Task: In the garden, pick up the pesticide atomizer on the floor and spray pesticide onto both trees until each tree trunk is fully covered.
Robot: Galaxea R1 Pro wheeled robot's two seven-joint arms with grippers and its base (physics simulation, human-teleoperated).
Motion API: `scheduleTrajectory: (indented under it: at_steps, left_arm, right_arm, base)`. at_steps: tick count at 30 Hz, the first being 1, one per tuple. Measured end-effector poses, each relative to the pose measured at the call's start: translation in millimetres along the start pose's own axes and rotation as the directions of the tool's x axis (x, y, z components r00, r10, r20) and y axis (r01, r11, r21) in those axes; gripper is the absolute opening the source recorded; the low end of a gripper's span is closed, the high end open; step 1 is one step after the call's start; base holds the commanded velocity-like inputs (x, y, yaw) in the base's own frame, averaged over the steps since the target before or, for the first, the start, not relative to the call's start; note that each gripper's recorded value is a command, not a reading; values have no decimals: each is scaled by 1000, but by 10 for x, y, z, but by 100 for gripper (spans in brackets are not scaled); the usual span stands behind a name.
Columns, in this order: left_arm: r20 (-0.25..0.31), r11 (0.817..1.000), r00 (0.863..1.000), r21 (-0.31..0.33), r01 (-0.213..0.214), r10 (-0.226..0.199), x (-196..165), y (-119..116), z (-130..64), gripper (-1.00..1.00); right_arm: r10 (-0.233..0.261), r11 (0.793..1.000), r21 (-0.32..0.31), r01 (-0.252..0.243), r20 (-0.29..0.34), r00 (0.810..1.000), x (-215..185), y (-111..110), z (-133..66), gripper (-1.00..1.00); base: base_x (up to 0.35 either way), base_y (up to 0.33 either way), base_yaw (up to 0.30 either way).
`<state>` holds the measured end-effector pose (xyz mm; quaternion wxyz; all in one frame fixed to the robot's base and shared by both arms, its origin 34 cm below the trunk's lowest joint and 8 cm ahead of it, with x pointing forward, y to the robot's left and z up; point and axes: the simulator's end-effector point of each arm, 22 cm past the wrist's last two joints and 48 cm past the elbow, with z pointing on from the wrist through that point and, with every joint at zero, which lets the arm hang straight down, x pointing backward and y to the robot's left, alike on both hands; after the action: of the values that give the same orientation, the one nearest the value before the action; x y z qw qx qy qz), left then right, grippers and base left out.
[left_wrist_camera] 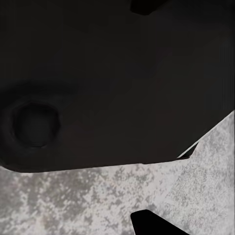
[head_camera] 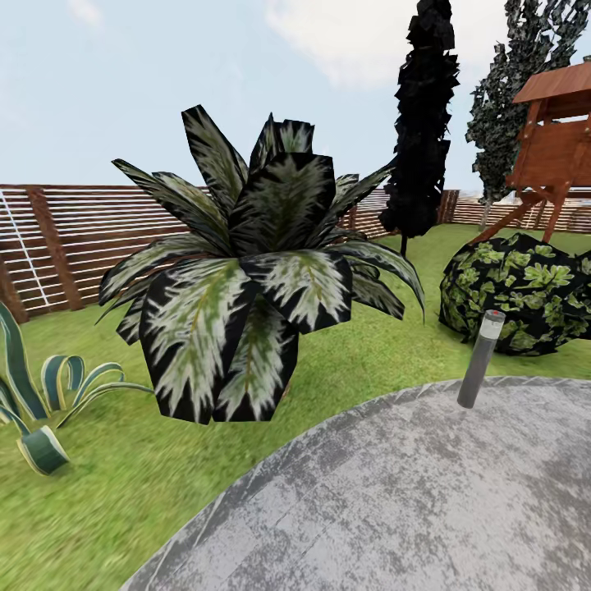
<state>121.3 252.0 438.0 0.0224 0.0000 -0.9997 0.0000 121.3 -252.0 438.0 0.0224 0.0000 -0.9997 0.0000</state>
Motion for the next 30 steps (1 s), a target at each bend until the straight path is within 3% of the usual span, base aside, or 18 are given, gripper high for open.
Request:
scheduleTrajectory:
  at_steps: [4,30]
  left_arm:
    - [39,1000,999,-15,0,1,-177,139,-4,100]
    - [35,1000,999,-16,-1,2,-163,129,-3,100]
  right_arm:
    - [-6,1000,10,6,20,1000,-41,-88,-1,100]
    - [-3,1000,9,3,17,1000,-38,-83,-1,100]
  base:
    - [0,0,0]
    - [0,0,-10]
